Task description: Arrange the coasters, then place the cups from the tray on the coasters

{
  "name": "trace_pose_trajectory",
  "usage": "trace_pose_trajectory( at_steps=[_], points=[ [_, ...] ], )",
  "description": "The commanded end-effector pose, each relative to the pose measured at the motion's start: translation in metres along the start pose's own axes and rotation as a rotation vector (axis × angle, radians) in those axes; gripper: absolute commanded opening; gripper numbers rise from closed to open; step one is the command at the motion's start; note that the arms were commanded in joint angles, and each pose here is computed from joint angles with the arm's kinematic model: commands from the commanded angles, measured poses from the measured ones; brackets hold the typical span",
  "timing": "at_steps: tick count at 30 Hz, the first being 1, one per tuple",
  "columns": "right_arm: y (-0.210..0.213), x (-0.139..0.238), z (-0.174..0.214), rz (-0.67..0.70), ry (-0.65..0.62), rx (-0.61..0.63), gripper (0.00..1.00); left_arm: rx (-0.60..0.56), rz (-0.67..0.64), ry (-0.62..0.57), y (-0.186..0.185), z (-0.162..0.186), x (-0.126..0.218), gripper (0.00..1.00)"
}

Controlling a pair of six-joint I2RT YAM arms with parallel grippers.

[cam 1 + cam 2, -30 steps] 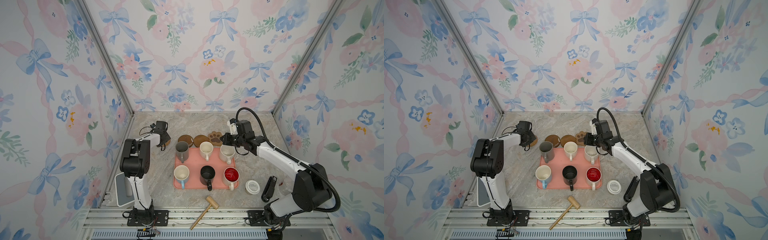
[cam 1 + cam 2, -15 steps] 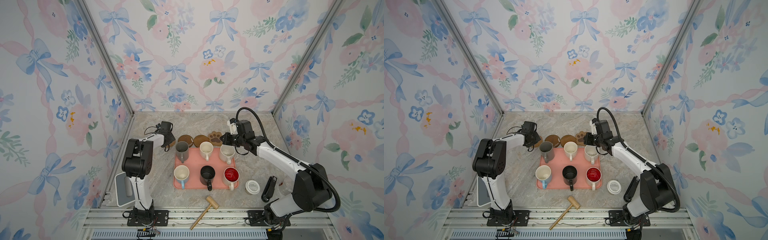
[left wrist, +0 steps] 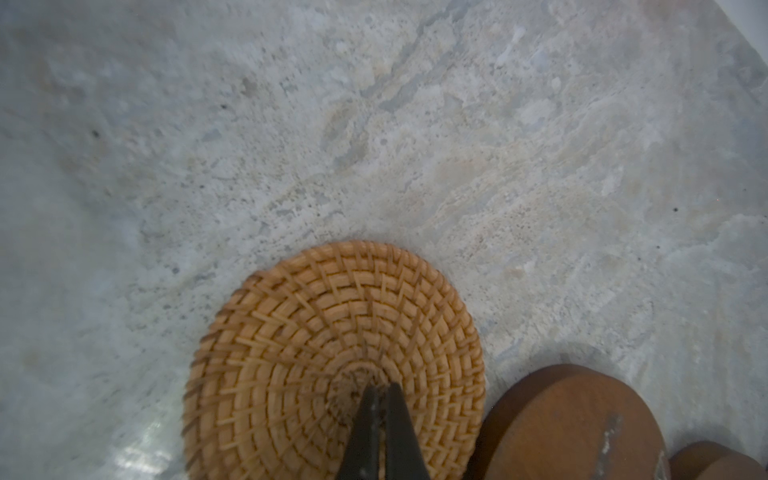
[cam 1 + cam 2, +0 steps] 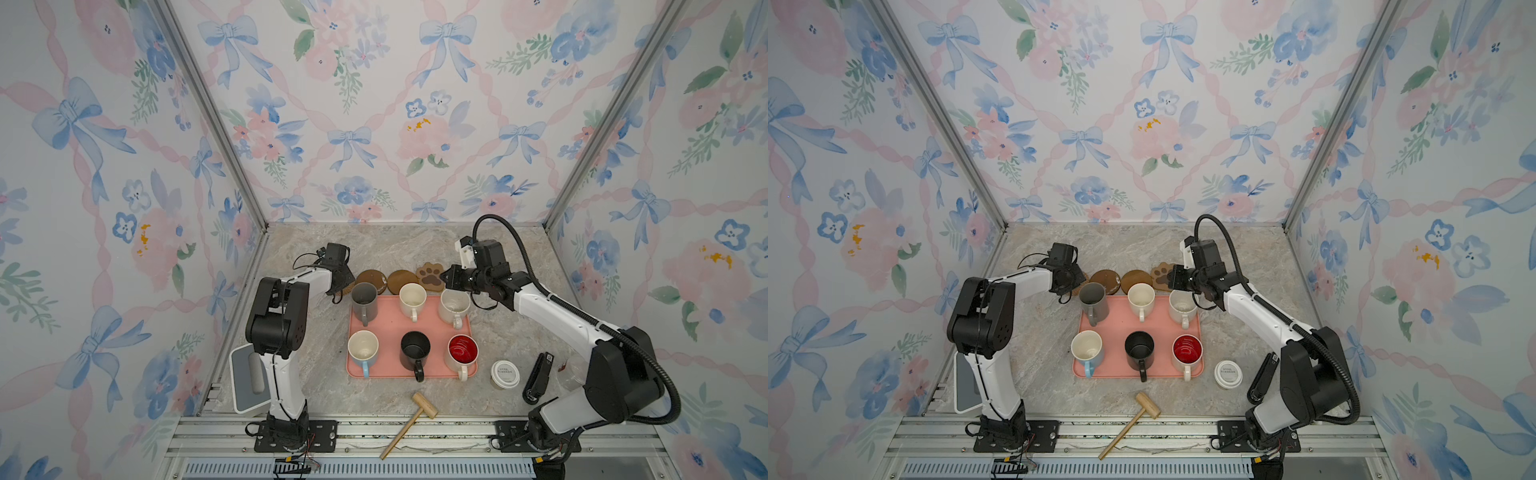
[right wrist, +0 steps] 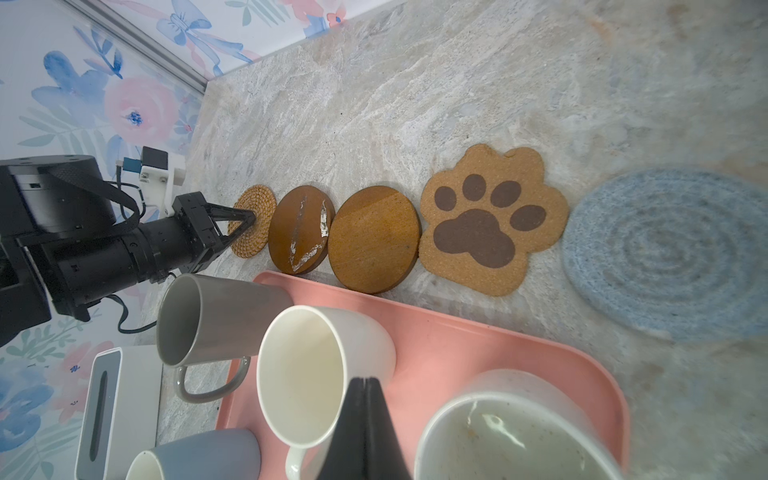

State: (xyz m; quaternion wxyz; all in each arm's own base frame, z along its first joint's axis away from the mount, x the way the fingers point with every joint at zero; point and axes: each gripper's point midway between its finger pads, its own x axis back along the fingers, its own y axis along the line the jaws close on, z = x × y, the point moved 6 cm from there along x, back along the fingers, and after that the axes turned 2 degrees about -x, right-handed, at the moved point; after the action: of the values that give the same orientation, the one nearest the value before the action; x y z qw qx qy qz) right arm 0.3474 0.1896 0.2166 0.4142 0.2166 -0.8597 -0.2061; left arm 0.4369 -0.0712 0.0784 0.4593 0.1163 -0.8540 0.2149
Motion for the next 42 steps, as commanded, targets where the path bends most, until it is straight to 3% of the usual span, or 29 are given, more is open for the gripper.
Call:
trace_pose_trajectory(
  at_steps=[1,18,29,34,42],
  points=[
    [-0.003,0.0,0.0,-0.008,-0.002,-0.015,0.0,-0.015,-0.058,0.174,0.012,0.042,-0.008,0.0],
    [-0.001,0.004,-0.002,0.001,-0.009,-0.01,0.0,-0.024,-0.043,0.053,-0.004,0.007,0.01,0.0],
    [0.004,0.003,-0.002,0.006,-0.002,0.002,0.0,-0.03,-0.052,-0.094,-0.012,-0.034,0.038,0.0],
    [0.006,0.004,-0.001,0.013,0.003,0.011,0.0,-0.014,-0.028,-0.175,-0.018,-0.053,0.066,0.0],
    [0.008,0.007,-0.012,0.053,0.003,0.055,0.0,-0.033,0.056,-0.368,-0.036,-0.068,0.155,0.0]
  ],
)
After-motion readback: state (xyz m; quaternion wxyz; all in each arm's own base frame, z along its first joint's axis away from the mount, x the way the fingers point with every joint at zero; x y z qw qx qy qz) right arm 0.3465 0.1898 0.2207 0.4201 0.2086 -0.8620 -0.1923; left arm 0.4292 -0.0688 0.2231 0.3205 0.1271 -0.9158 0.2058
